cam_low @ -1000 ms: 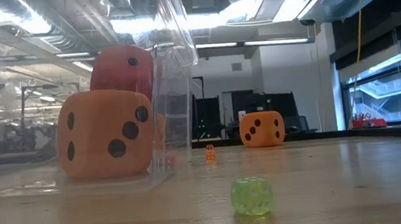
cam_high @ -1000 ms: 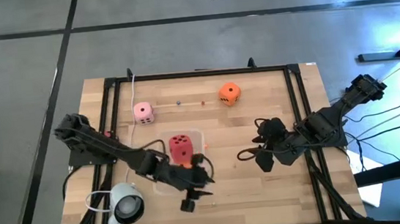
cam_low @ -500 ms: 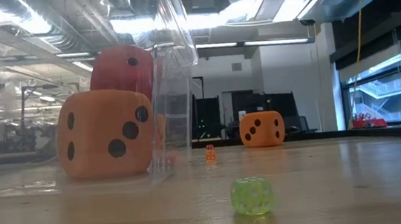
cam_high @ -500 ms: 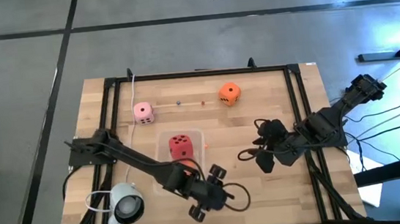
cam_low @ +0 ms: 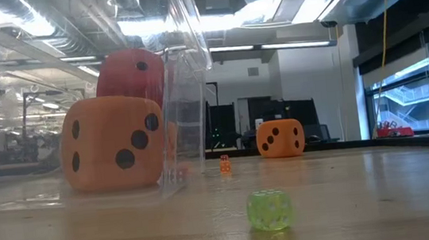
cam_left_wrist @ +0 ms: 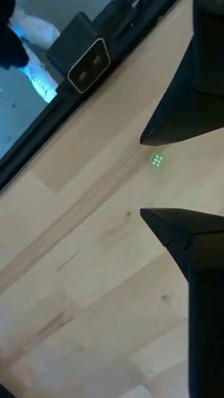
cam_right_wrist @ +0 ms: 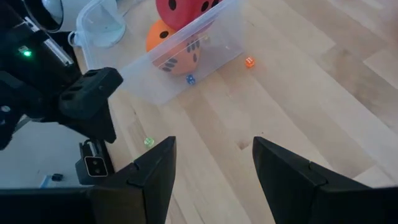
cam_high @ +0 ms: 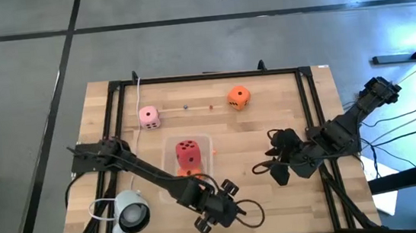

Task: Pick & Place Dice
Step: Put the small yellow die on the bin

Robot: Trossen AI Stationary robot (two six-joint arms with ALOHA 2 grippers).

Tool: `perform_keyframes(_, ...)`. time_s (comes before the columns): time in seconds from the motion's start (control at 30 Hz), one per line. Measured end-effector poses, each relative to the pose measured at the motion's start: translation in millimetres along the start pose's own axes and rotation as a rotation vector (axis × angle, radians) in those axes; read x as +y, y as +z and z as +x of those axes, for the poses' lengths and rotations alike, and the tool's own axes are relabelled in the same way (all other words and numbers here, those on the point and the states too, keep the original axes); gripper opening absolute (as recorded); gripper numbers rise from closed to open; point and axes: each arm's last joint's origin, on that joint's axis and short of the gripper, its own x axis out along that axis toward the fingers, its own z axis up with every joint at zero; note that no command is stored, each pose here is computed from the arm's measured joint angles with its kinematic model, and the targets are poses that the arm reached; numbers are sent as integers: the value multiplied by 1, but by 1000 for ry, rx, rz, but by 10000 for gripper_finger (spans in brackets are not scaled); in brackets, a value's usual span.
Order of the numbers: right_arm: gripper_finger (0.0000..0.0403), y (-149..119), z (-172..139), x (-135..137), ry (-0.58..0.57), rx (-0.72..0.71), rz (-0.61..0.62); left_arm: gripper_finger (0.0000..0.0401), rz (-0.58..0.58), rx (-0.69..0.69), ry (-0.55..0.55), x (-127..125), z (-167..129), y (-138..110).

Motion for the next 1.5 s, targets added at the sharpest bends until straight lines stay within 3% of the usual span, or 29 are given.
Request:
perform_keyframes(0.13, 213, -6, -3, 3, 9, -13, -29, 152, -144, -58, 146, -3, -24, 11)
perform_keyframes(0.27, 213, -15, -8, 11, 24, -87, -52, 137, -463, -224, 231, 11, -83, 21)
perform_keyframes(0.37, 213, -26, -6, 22, 65, -96, -106, 124, -630, -351, 263, 15, -124, 19)
perform_keyframes(0.63, 213, -74, 53, 62, 288, -42, -252, 98, -825, -487, 335, -6, -176, -1)
perform_keyframes(0.77, 213, -87, 84, 73, 275, -73, -318, 94, -890, -601, 413, -16, -182, -13)
perform_keyframes(1.07, 213, -88, 131, 79, 269, -91, -425, 91, -934, -708, 397, -31, -166, -51)
perform_keyframes(1.23, 213, -92, 163, 73, 235, -27, -437, 86, -961, -731, 466, -34, -159, -70)
perform_keyframes(1.5, 213, -108, 203, 73, 278, 10, -422, 86, -972, -757, 466, -36, -153, -78)
